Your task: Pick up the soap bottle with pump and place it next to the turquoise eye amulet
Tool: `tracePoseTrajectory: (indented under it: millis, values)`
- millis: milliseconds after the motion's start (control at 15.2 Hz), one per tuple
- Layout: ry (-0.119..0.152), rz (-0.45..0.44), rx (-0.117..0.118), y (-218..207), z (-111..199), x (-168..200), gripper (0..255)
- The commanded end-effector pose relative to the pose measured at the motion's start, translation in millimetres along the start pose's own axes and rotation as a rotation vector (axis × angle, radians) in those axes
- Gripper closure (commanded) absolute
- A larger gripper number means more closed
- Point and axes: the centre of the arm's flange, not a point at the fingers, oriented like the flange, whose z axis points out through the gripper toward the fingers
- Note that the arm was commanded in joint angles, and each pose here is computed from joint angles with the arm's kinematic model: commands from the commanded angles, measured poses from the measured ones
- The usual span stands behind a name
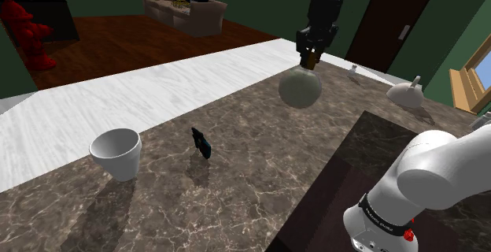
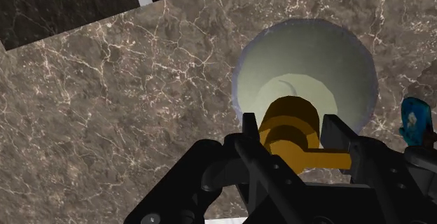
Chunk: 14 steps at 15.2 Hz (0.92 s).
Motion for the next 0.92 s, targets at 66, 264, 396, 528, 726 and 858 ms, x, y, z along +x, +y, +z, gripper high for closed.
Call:
tracePoseTrajectory:
  millis: [66, 264, 396, 528, 726, 858]
  values:
    - [0.000, 0.001, 0.001, -41, -5, 6, 255]
    - [0.000, 0.001, 0.001, -80, -9, 13, 255]
    - [0.000, 0.001, 0.001, -105, -12, 18, 255]
    - [0.000, 0.001, 0.001, -134, -15, 24, 255]
    - [0.000, 0.001, 0.001, -136, 0, 24, 255]
    - [0.000, 0.001, 0.001, -137, 11, 24, 255]
